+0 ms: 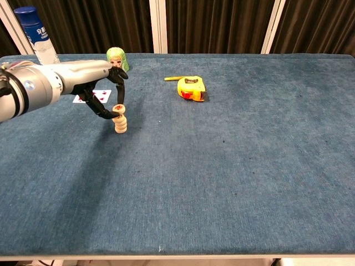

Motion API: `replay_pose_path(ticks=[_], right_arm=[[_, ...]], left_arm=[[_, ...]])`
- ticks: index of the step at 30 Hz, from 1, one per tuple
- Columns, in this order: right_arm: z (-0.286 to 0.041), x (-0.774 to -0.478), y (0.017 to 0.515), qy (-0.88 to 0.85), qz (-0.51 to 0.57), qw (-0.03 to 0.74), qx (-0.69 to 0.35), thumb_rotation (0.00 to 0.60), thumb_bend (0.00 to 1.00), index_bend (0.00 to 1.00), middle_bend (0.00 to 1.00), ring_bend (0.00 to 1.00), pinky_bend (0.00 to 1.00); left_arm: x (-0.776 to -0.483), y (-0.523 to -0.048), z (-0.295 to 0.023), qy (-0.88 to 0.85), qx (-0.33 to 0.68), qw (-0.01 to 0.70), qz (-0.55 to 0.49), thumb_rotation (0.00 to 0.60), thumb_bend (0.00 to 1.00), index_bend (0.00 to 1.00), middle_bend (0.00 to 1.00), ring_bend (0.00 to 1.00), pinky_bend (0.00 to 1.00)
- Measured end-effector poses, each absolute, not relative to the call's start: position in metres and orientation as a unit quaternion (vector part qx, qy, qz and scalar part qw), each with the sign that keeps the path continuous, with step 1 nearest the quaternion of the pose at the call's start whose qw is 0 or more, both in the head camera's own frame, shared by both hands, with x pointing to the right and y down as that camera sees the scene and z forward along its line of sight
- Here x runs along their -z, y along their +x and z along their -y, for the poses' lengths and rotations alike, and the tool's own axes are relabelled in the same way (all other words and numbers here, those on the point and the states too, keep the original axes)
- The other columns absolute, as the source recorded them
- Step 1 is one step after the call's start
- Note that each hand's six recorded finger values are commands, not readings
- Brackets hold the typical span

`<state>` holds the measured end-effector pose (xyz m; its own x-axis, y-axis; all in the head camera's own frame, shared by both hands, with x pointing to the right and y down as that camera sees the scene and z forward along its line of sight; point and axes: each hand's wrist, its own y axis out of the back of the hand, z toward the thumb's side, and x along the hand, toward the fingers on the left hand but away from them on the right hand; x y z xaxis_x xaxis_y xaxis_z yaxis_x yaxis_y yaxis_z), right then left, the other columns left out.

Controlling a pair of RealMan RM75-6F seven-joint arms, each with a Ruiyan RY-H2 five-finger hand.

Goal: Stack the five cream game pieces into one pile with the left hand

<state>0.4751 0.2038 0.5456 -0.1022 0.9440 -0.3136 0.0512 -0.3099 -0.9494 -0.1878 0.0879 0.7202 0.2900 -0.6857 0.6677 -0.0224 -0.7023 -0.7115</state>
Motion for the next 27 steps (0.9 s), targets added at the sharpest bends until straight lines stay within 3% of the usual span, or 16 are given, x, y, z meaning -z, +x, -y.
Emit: replay_pose_path(ticks=[27], right_arm=[[-0.2032, -0.5461, 0.4744, -0.553, 0.449, 0.377, -0.592, 0.600, 0.17, 0.00, 0.04, 0.00, 0.05]], left_arm=[[-0.7214, -0.1922, -0.0900, -0.741, 0.551, 0.307, -0.230, 0.600, 0.32, 0.44, 0.06, 0.00, 0.00]])
